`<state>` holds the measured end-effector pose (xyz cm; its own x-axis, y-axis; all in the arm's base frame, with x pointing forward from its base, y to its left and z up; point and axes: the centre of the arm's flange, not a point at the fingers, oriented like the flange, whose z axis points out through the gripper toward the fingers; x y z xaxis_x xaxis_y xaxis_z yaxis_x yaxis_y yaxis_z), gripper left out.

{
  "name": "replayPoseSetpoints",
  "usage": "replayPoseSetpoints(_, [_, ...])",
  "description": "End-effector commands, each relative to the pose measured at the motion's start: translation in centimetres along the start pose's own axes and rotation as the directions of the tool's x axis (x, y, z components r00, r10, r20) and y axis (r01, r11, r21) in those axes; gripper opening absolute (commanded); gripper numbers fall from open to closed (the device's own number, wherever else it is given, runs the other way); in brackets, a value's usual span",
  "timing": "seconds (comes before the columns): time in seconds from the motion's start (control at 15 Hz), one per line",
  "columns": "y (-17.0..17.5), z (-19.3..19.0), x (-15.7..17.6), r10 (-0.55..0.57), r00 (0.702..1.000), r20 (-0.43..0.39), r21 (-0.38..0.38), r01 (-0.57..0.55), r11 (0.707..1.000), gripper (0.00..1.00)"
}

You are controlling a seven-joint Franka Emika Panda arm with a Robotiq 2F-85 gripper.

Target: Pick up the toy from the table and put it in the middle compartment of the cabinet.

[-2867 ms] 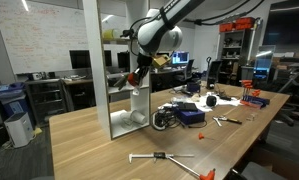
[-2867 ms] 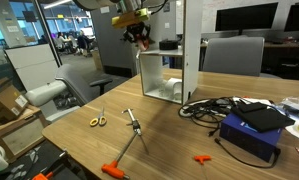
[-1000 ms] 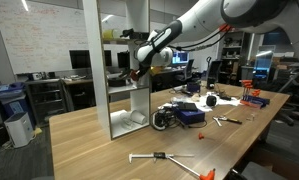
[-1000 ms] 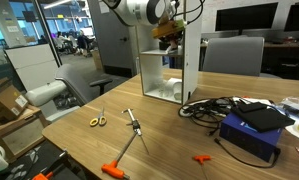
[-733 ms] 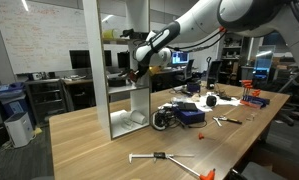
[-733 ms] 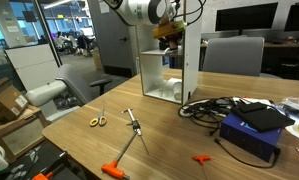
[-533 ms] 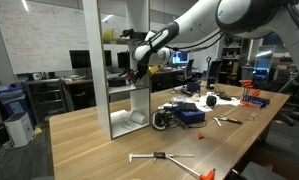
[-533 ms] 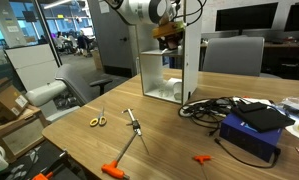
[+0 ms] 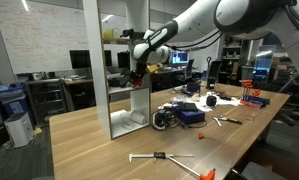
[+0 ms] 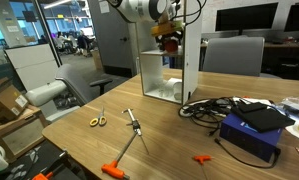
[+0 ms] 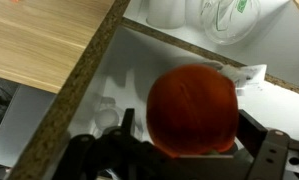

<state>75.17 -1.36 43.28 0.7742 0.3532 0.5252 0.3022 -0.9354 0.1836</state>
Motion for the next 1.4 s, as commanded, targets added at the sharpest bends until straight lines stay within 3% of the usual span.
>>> replayPoseSetpoints(0.0, [1.5, -0.6, 1.0, 0.024, 1.0, 0.0, -0.035, -0.024, 0.999, 1.0])
replayPoseSetpoints(1.33, [-1.3, -2.5, -1.0, 0.078, 0.992, 0.099, -0.211, -0.056, 0.976, 1.0])
